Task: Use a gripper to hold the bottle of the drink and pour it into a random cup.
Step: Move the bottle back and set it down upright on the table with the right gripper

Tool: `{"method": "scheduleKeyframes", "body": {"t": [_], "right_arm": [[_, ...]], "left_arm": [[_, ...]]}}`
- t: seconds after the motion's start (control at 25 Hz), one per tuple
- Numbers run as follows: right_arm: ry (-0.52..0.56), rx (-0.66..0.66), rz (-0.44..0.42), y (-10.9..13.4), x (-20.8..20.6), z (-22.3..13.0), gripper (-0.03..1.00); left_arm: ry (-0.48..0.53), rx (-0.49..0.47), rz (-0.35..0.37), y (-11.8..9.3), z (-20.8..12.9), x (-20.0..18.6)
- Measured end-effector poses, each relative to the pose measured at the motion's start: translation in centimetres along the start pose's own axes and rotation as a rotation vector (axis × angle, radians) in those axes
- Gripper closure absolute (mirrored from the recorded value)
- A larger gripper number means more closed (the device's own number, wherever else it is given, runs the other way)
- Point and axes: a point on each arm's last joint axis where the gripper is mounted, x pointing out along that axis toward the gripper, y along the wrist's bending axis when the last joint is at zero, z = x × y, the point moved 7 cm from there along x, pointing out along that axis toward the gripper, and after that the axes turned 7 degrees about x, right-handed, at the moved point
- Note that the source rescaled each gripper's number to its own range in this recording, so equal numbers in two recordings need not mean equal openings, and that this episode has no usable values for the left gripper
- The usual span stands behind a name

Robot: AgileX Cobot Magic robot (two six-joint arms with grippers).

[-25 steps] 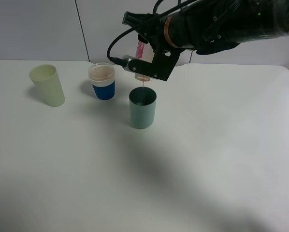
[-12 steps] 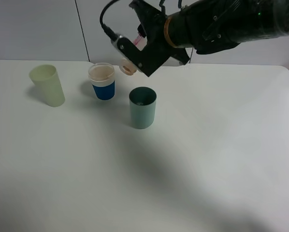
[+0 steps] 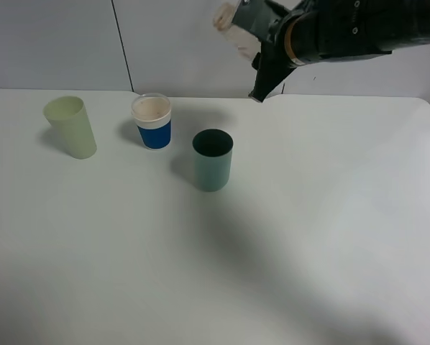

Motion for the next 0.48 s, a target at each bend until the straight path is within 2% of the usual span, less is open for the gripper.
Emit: {"method": "scheduleKeyframes", "body": {"t": [0.12, 0.24, 0.36, 0.48], "right_arm": [[0.021, 0.262, 0.001, -1.2, 0.3, -1.1, 0.96], [0.002, 0.413, 0.034, -1.5, 0.5, -1.5, 0.96], [-0.047, 0.472, 0.109, -0.7, 0.6, -1.6, 0.96], [-0.108, 0.47, 0.18, 0.2, 0.6, -2.2, 0.96]], "left_arm": [[0.0, 0.0, 0.0, 0.0, 0.0, 0.0], [0.0, 0.0, 0.0, 0.0, 0.0, 0.0], [0.0, 0.0, 0.0, 0.0, 0.0, 0.0], [0.0, 0.0, 0.0, 0.0, 0.0, 0.0]]}}
